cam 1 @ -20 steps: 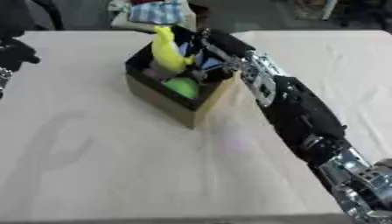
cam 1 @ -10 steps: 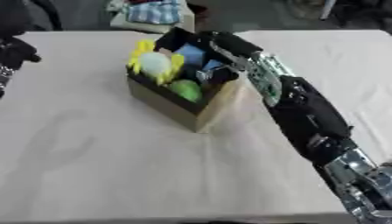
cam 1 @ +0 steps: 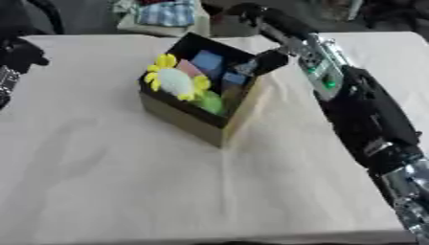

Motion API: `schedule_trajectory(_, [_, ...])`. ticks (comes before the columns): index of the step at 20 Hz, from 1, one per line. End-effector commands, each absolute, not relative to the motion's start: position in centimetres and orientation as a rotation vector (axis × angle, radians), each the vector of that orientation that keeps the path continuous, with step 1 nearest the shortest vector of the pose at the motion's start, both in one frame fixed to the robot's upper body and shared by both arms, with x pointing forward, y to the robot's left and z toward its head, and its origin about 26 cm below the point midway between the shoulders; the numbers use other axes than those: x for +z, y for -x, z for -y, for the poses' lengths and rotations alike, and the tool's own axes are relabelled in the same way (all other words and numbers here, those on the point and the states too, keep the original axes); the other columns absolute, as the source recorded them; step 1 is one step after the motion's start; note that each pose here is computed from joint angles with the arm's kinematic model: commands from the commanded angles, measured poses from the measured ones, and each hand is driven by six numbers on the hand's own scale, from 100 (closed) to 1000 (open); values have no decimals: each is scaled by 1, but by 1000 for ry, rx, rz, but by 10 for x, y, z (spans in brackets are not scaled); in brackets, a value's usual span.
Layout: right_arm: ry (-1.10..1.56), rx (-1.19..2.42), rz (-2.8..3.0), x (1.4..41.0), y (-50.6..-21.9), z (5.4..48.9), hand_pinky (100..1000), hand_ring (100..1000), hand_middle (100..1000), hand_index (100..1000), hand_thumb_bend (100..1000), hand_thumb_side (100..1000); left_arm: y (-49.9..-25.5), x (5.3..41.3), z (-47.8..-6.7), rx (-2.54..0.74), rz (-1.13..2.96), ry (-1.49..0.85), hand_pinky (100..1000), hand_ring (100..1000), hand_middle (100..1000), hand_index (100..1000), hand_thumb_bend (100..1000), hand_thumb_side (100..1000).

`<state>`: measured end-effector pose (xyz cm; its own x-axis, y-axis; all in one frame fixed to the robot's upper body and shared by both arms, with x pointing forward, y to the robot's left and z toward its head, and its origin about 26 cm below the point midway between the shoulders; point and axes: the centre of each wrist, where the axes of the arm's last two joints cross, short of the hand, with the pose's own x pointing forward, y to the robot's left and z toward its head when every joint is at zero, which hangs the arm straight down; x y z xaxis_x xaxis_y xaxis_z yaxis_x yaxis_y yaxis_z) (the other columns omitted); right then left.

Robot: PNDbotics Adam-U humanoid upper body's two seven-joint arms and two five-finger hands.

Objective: Pick up objects on the table and place them in the box.

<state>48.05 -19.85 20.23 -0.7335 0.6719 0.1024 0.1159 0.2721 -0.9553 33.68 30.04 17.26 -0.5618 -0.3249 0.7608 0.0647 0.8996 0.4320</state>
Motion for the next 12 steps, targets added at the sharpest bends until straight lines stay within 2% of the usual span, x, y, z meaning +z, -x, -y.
schedule_trajectory(1, [795,1370,2194,240,-472,218,707,812,890,943,497,487,-335,183,-309,-526,2130,-235,763,598,556,803,502,666])
schedule_trajectory(7, [895,1047,2359,263,-448,260,652,750,809,888,397,435,-334,182,-313,-501,2128,-255,766,601,558,802,501,664])
schedule_trajectory(12, [918,791,2425,257,-425,283,625,726,770,851,300,372,-332,182,-314,-470,2137,-265,766,607,565,800,500,659])
